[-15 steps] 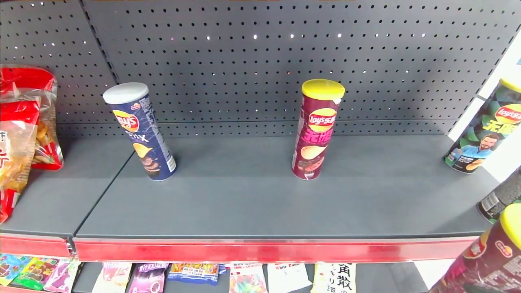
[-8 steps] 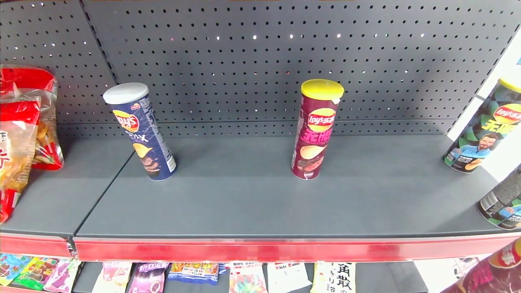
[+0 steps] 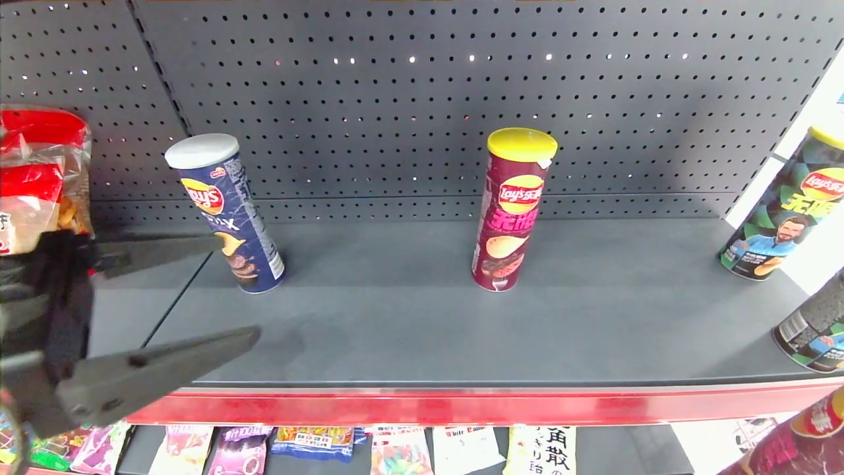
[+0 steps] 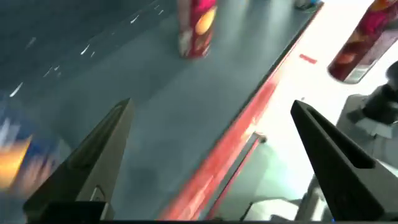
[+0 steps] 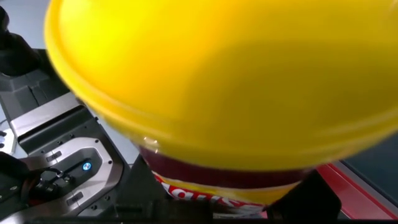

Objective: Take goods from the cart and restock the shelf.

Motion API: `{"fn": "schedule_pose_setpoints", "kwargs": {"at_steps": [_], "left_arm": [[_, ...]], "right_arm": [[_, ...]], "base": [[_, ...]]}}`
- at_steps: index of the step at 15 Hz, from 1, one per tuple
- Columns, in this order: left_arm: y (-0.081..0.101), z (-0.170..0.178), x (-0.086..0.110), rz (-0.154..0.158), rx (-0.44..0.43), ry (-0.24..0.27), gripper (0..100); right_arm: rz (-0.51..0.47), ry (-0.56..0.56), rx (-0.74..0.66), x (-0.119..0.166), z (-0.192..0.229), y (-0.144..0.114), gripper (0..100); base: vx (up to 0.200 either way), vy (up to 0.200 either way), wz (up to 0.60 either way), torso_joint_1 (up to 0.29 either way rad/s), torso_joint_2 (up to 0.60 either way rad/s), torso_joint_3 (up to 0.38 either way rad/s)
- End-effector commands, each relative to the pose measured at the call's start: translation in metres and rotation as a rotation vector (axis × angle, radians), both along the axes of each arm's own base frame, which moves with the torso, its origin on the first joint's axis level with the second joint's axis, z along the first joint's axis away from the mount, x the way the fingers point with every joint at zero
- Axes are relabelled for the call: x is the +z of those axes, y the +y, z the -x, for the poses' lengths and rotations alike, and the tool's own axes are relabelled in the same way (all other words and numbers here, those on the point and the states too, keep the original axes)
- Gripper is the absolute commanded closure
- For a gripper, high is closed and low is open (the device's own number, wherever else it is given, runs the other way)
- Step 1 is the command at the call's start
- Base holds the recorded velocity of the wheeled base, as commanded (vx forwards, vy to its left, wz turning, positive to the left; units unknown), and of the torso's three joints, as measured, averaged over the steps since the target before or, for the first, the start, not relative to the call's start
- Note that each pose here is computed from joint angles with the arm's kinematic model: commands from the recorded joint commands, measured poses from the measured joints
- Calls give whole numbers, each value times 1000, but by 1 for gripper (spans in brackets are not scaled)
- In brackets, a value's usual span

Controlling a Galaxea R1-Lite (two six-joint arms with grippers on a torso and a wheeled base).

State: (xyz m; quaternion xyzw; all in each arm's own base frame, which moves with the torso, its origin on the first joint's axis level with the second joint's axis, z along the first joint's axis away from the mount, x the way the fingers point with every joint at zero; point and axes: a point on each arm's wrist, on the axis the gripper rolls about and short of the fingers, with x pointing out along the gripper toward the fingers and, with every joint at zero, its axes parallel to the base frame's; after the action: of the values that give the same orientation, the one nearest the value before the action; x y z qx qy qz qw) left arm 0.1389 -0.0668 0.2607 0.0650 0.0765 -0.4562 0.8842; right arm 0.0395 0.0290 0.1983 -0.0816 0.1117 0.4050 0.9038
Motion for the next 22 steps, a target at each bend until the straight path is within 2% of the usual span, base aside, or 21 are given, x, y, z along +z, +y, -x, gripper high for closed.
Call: {"fn": "schedule_pose_setpoints", "kwargs": {"at_steps": [1, 2, 3, 4, 6, 9, 12, 17, 22], "left_arm": [[-68, -84, -20, -18, -189, 73, 0], [-77, -91, -21, -19, -205, 77, 0], [-97, -111, -22, -21, -232, 77, 0], [-108, -123, -19, -14, -241, 61, 0], [-125, -148, -18, -8, -246, 40, 0], [-146, -166, -22, -6, -268, 32, 0], [-161, -181, -21, 6, -279, 8, 0], [-175, -204, -21, 21, -272, -29, 0], [-185, -211, -26, 24, -284, -31, 0]], "right_arm": [[5, 5, -6, 0, -2, 1, 100], [5, 1, -12, 1, -2, 0, 100], [7, -6, -28, 2, -1, 0, 100], [6, -9, -31, 2, -1, 0, 100], [7, -10, -32, 2, -1, -1, 100], [7, -8, -32, 2, -1, 0, 100], [8, -7, -32, 1, -1, -1, 100], [8, -7, -32, 2, -1, 0, 100], [10, -4, -35, 1, -1, 0, 100]], "base": [[0, 0, 0, 0, 0, 0], [0, 0, 0, 0, 0, 0], [0, 0, 0, 0, 0, 0], [0, 0, 0, 0, 0, 0], [0, 0, 0, 0, 0, 0], [0, 0, 0, 0, 0, 0], [0, 0, 0, 0, 0, 0], [0, 0, 0, 0, 0, 0], [0, 0, 0, 0, 0, 0]]}}
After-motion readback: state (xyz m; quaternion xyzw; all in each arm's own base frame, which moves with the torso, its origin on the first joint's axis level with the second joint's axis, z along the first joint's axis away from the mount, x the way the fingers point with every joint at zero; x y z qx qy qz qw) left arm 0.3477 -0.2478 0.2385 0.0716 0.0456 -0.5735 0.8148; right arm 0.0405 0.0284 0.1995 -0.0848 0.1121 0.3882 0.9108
